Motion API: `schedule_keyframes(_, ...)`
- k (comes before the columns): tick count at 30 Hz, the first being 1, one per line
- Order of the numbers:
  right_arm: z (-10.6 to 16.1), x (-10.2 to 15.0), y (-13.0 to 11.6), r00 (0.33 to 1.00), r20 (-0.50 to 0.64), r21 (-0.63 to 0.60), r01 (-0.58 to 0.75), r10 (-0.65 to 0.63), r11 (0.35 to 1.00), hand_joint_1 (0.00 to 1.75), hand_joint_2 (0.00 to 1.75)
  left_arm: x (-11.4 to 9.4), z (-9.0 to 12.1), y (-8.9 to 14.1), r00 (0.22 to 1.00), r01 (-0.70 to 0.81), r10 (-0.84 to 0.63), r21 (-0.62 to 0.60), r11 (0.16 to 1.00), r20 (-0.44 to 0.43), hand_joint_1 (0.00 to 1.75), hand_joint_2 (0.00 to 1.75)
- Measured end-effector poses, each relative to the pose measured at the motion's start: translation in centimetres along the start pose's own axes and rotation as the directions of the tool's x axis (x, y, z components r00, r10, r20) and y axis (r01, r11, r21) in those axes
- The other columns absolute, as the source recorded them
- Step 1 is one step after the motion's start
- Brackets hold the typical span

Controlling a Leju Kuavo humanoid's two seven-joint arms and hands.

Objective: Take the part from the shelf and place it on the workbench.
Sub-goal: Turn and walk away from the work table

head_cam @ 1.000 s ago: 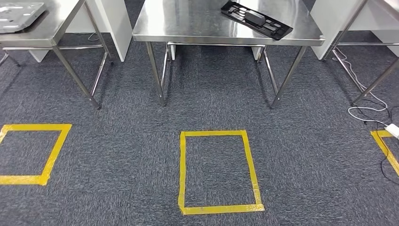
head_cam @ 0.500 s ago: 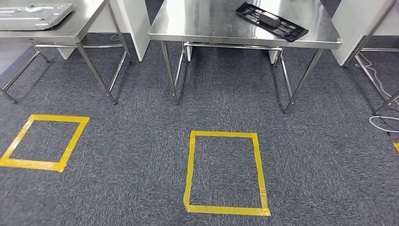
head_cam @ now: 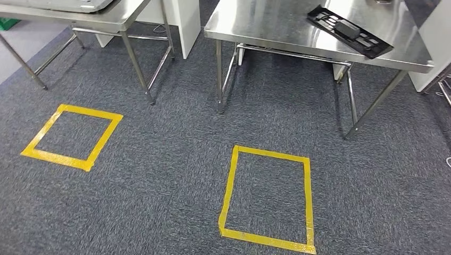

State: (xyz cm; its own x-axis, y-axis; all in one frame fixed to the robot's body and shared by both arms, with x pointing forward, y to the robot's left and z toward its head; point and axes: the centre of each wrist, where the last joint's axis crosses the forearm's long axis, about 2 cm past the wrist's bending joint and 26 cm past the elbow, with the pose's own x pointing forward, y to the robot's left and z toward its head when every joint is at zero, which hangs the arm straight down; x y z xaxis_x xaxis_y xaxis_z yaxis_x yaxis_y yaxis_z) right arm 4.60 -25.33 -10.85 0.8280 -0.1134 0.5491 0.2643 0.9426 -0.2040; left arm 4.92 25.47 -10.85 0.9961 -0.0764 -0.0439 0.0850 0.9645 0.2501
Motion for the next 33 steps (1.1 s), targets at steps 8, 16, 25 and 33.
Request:
schedule_keyframes(8,0.04,-0.35,-0.42,1.0,-0.013,-0.005,-0.006,0.006,1.0,0.0,0.0,-0.01,0.09,-0.29,1.0,-0.006,0.006,-0.011,1.0,-0.009,0.0,0.0)
schedule_keyframes(16,0.03,-0.38,-0.47,1.0,-0.013,0.01,-0.008,0.008,1.0,0.0,0.0,-0.26,0.08,-0.39,1.0,-0.016,0.016,-0.01,1.0,-0.018,0.0,0.0)
schedule_keyframes(25,-0.08,-0.25,-0.56,1.0,-0.01,0.016,-0.018,0.019,1.0,0.0,0.0,-0.2,0.14,-0.53,0.999,-0.025,0.025,-0.013,1.0,-0.021,0.0,0.0)
schedule_keyframes(33,-0.23,-0.1,-0.78,0.999,-0.013,0.023,-0.041,0.041,0.999,0.0,0.0,-0.21,0.23,-0.77,0.999,-0.032,0.031,-0.006,0.999,-0.034,0.0,0.0)
